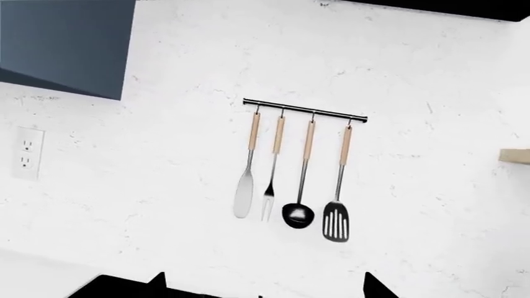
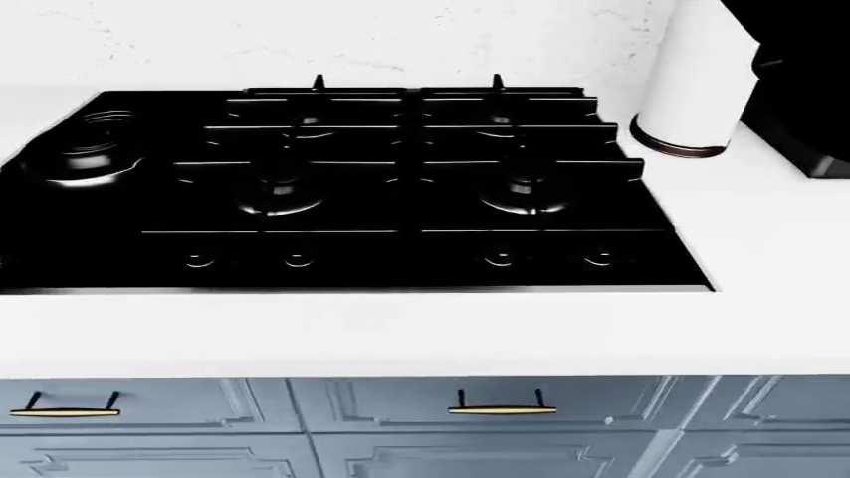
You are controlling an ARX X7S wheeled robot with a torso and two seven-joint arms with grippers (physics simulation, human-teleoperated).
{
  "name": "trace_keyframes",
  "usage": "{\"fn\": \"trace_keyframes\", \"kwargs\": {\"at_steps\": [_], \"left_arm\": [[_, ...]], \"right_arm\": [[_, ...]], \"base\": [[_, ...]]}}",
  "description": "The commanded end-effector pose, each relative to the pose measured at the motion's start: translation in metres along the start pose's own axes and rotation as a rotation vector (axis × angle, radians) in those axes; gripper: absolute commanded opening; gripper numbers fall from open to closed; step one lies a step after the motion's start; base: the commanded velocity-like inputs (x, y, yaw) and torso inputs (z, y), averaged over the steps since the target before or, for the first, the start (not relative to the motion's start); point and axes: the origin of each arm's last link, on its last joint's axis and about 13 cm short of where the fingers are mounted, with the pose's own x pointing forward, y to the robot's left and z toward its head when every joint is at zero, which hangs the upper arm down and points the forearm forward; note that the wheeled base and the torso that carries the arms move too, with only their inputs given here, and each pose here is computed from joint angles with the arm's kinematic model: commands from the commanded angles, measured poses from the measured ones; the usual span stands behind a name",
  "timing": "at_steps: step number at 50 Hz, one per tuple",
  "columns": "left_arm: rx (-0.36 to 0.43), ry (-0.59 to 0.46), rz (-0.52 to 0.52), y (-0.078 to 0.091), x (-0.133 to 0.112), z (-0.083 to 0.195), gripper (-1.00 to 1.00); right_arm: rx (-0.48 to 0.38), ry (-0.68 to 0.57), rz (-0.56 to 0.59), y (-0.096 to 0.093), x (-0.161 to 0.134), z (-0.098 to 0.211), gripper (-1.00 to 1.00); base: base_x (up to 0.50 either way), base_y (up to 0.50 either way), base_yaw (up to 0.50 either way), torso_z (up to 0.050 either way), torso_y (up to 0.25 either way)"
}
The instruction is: Place the two vegetables and bowl onto the tray for setting up a vegetable dip station.
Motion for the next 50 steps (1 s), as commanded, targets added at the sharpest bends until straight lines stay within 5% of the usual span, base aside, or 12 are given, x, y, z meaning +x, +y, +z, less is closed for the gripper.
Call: {"fn": "trace_keyframes", "kwargs": {"at_steps": [1,50], "left_arm": [[0.0,0.0,-0.002,-0.0004,-0.0002,0.0004,1.0],[-0.002,-0.003,-0.006,-0.001,-0.0008,0.0009,1.0]], "right_arm": [[0.005,0.003,0.003,-0.0001,0.0,0.0002,1.0],[0.023,-0.004,0.015,0.0001,-0.0003,0.0011,1.0]], "base": [[0.0,-0.5,0.0,0.0,0.0],[0.0,-0.5,0.0,0.0,0.0]]}}
